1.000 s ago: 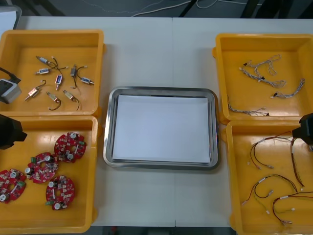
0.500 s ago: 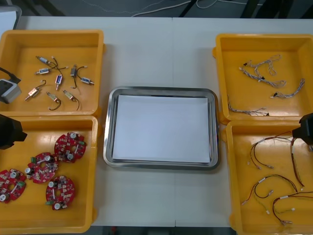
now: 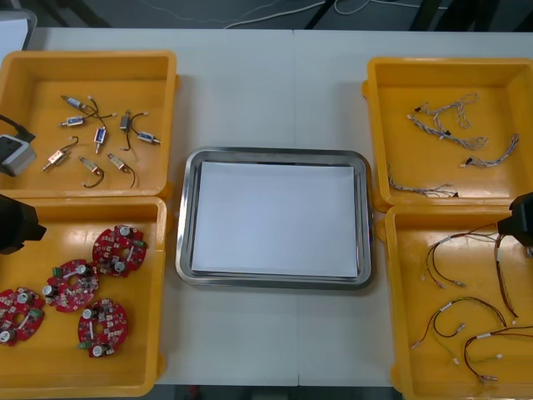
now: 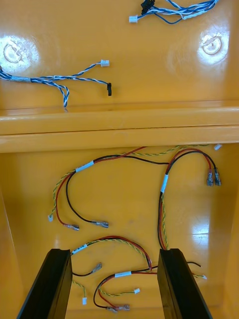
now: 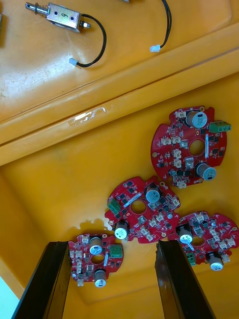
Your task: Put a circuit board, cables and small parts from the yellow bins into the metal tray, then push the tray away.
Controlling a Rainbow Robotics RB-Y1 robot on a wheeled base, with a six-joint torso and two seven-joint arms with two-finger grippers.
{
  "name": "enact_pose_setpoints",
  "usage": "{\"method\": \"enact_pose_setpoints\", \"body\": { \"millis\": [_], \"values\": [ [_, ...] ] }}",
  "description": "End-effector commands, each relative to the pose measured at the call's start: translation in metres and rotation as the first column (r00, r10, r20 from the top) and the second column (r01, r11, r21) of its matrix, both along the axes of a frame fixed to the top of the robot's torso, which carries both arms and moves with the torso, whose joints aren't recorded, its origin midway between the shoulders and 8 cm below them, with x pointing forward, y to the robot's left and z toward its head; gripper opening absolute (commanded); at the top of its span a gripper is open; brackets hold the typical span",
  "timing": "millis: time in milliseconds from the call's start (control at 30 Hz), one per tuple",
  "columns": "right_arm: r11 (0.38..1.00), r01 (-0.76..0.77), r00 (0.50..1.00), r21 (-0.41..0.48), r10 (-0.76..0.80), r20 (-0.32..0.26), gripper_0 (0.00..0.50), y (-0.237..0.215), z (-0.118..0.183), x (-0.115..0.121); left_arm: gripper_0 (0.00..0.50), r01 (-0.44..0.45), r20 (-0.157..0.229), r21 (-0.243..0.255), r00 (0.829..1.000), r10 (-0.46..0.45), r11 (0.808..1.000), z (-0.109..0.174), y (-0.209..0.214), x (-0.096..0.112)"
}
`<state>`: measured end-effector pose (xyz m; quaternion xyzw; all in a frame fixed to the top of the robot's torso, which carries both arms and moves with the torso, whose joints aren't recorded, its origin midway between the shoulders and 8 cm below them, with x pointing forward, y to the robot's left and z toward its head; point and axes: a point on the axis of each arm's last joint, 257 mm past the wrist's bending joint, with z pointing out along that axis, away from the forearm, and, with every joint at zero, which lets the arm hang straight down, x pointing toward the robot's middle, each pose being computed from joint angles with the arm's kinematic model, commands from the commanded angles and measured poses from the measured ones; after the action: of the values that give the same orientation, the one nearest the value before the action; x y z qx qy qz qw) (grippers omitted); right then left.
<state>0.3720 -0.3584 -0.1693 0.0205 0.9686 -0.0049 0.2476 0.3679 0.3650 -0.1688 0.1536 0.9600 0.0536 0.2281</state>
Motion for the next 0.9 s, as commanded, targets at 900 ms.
{"method": "enact_pose_setpoints", "body": {
  "millis": [900],
  "values": [
    [0.999, -0.027, 1.000, -0.030, 0.028, 0.012, 0.500, 0.0014, 0.0073, 0.0045, 0.500, -0.049, 0.022, 0.024, 0.999, 0.048, 0.999, 0.0141, 0.0100, 0.0049]
  ]
}}
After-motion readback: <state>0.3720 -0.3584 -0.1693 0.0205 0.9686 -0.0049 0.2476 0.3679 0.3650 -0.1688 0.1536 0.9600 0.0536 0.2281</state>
